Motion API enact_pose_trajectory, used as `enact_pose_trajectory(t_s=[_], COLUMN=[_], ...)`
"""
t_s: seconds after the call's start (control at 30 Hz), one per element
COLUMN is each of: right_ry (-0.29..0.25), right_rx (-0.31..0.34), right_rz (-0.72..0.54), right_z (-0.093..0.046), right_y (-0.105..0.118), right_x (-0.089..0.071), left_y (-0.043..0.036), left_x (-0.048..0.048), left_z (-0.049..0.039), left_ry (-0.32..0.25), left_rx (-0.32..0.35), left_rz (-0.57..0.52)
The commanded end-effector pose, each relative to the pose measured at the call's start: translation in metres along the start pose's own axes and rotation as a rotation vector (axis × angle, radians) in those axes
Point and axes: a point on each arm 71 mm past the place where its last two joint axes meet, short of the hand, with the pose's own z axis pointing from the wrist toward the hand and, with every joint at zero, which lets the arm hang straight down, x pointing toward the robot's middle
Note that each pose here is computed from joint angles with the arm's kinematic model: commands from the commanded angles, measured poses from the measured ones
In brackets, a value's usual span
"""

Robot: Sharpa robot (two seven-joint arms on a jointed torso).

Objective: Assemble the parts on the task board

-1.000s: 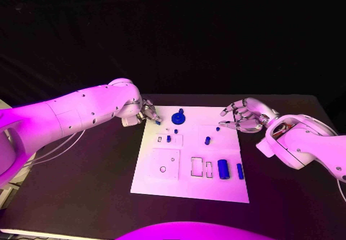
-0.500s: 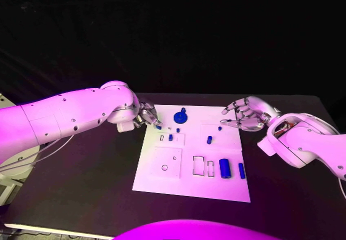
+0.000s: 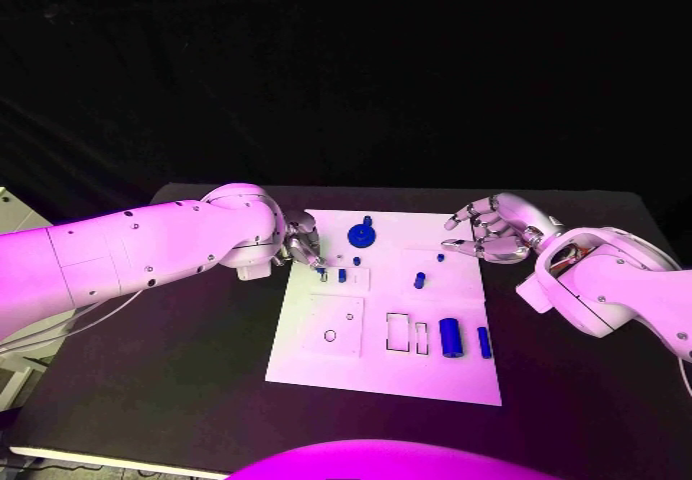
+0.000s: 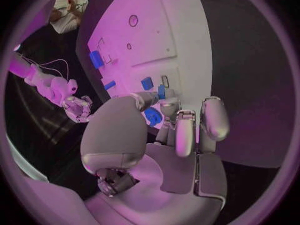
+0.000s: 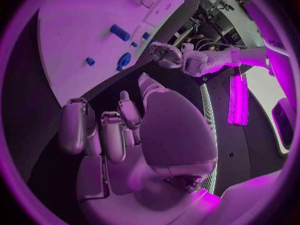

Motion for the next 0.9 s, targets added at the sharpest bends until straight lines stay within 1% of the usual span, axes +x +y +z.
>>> enact_pose_trajectory(t_s=[0.03,0.23,0.53,0.9], right_ry=[0.008,0.009,0.011,0.012], right_rx=[-0.013,-0.013,-0.013,-0.012], right_rz=[-0.008,-0.008,-0.008,-0.008], right_z=[0.0,0.0,0.0,-0.001], right_y=[0.001,0.001,0.001,0.001], right_x=[0.001,0.001,0.001,0.001], left_y=[-0.0039,-0.0058,-0.0093,-0.0086], left_x=[0.0013,0.0055,0.0114,0.015], left_z=[0.0002,0.0007,0.0008,0.0015], left_ry=[-0.04,-0.043,-0.029,-0.008], left_rx=[0.021,0.027,0.032,0.018], left_rz=[0.04,0.046,0.054,0.066])
